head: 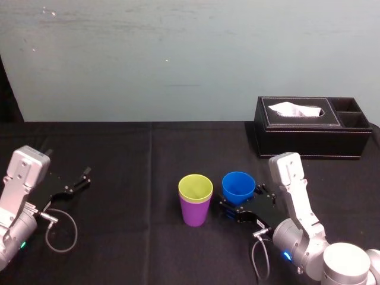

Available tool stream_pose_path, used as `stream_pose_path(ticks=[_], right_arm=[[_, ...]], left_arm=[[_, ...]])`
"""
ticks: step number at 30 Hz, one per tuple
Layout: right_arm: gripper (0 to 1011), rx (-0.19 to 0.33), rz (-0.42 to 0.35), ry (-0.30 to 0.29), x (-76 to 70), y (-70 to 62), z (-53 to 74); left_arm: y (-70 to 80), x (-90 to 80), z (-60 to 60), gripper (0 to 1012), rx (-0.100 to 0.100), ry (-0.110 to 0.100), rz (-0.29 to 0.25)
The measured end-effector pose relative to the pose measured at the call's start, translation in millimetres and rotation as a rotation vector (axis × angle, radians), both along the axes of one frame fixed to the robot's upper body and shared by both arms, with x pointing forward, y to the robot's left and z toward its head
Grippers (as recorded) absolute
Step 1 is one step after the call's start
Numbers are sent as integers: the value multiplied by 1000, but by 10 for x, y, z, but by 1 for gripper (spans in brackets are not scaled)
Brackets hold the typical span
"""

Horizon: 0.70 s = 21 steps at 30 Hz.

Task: Stack the three plastic cups sequentially using one hand.

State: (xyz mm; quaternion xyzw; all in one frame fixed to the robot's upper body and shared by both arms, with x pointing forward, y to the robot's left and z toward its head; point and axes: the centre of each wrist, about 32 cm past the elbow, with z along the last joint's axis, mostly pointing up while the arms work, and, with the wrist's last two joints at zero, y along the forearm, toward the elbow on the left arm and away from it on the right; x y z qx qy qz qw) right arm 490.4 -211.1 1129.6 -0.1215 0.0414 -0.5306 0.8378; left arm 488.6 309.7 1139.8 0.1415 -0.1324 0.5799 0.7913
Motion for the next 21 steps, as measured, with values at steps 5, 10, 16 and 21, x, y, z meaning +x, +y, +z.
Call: stream_pose_path(ticks=[5,10,16,21], right_arm=[[814,0,0,0,-2,1,0],[737,0,0,0,-3,1,0],[724,0,1,-6,-12,-2,17],[724,-4,6,-21,-30,-26,116]], left_arm=[[0,0,0,1000,0,0,0],[0,0,0,1000,0,0,0],[0,0,0,1000,0,0,0],[0,0,0,1000,0,0,0]])
